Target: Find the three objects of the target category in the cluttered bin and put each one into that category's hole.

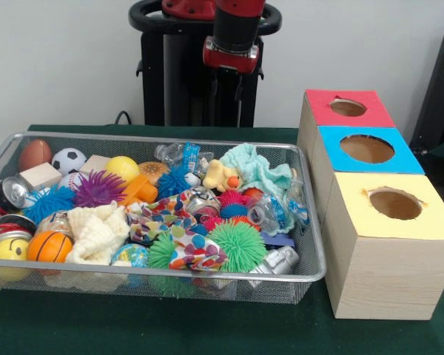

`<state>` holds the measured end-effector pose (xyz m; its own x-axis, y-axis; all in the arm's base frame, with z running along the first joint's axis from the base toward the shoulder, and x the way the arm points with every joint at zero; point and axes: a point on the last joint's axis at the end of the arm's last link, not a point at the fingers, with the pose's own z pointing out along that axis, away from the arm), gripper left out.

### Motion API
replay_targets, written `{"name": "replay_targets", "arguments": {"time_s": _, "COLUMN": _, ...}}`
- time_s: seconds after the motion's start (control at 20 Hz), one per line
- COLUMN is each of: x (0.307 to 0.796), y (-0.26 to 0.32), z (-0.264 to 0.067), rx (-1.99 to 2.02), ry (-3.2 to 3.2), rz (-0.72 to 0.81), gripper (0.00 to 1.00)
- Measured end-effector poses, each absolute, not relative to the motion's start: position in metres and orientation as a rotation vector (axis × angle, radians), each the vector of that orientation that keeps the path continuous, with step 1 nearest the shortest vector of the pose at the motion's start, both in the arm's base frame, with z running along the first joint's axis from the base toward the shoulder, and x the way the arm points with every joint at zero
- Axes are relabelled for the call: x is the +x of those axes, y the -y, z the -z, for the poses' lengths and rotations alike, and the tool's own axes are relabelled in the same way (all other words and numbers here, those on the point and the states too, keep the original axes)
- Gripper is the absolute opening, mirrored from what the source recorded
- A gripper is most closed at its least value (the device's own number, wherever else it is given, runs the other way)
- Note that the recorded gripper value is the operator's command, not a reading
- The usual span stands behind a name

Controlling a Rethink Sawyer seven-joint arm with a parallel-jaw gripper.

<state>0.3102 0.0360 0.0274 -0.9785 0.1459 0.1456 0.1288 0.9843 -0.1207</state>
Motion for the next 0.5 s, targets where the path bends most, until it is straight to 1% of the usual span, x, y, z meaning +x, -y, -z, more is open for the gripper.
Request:
{"name": "replay_targets", "arguments": {"time_s": 0.25, "x": 0.321, "y": -0.036, "z": -0.004, "rx": -0.19, "ry": 2.985, "rz": -0.153, "gripper": 1.0}}
{"name": "replay_targets", "arguments": {"time_s": 0.5, "x": 0.328, "y": -0.035, "z": 0.01, "rx": -0.179, "ry": 2.997, "rz": -0.147, "gripper": 1.0}}
